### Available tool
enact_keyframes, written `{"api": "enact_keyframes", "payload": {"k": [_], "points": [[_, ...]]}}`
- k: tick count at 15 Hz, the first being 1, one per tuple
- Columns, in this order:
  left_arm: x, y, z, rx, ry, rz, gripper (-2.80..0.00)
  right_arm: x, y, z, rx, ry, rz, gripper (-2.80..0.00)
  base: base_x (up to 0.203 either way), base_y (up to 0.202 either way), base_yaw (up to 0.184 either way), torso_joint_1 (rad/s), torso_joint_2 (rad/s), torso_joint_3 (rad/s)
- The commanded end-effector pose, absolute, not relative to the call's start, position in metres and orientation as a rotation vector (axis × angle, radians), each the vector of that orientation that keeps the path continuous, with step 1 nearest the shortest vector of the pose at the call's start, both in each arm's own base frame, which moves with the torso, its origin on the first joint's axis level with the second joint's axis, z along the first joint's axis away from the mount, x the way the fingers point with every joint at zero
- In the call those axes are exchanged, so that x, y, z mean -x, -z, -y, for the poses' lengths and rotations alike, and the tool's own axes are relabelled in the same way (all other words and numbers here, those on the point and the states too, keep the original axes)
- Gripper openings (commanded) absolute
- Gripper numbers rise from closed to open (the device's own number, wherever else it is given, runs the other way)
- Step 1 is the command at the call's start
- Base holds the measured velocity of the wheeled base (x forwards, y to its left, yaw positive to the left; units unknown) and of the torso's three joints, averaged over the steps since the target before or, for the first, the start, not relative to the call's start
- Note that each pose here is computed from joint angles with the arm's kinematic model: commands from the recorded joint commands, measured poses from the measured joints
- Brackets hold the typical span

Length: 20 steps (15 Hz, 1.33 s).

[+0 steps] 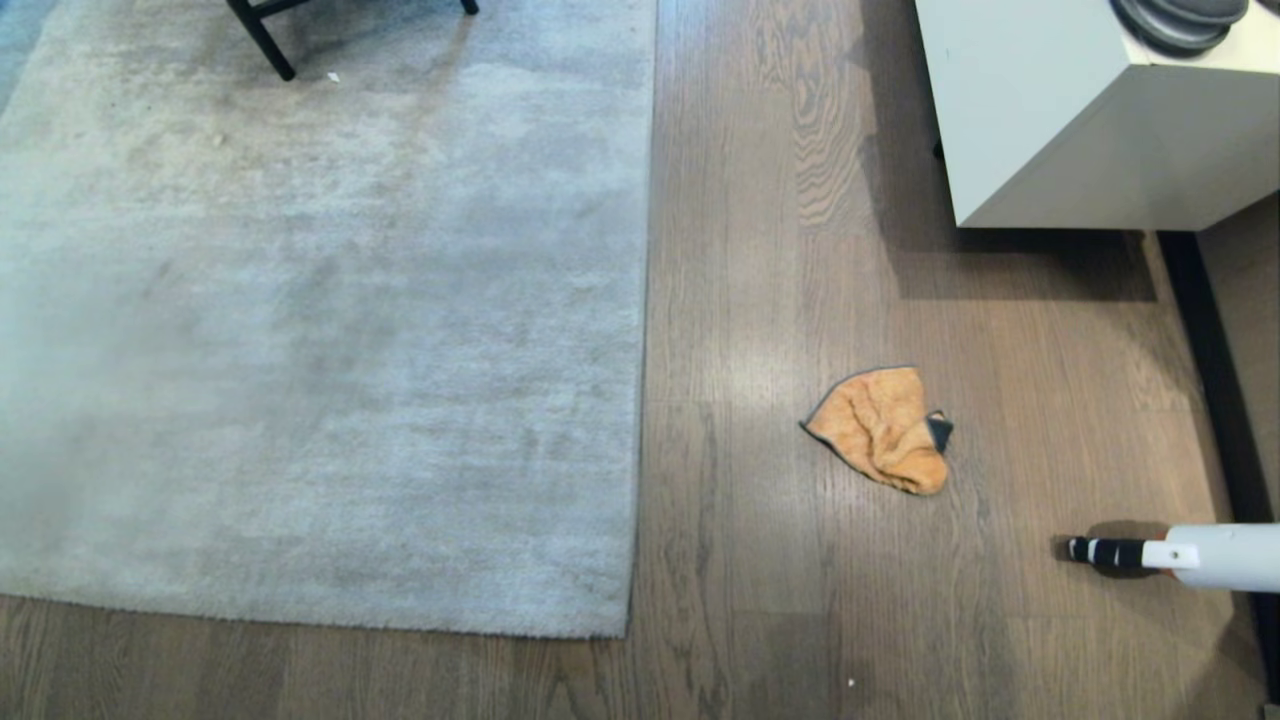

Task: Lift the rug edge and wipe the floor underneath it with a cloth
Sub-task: Pick up the rag

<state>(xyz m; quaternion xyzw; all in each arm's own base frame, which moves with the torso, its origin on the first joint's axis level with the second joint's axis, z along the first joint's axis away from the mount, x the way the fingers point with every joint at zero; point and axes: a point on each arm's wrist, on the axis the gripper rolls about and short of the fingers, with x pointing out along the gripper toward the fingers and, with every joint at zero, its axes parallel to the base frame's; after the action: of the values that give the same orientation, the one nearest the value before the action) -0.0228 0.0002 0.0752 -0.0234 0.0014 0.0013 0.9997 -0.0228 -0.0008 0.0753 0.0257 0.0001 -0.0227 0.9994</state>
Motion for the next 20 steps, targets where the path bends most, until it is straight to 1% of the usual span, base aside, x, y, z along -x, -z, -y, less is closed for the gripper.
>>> {"api": "enact_keyframes", "payload": {"k": [1,20], "points": [[0.0228,-0.0752,-0.0002,0.048,-0.003,-0.003,-2.80,0.0228,-0.0753,0.0008,-0.052,0.046,0.000,-2.80,0.000,0.000,0.000,0.003,0.01,-0.184],[0.0228,-0.0752,-0.0002,0.048,-0.003,-0.002,-2.80,0.0228,-0.0753,0.0008,-0.052,0.046,0.000,-2.80,0.000,0.000,0.000,0.003,0.00,-0.196]]}}
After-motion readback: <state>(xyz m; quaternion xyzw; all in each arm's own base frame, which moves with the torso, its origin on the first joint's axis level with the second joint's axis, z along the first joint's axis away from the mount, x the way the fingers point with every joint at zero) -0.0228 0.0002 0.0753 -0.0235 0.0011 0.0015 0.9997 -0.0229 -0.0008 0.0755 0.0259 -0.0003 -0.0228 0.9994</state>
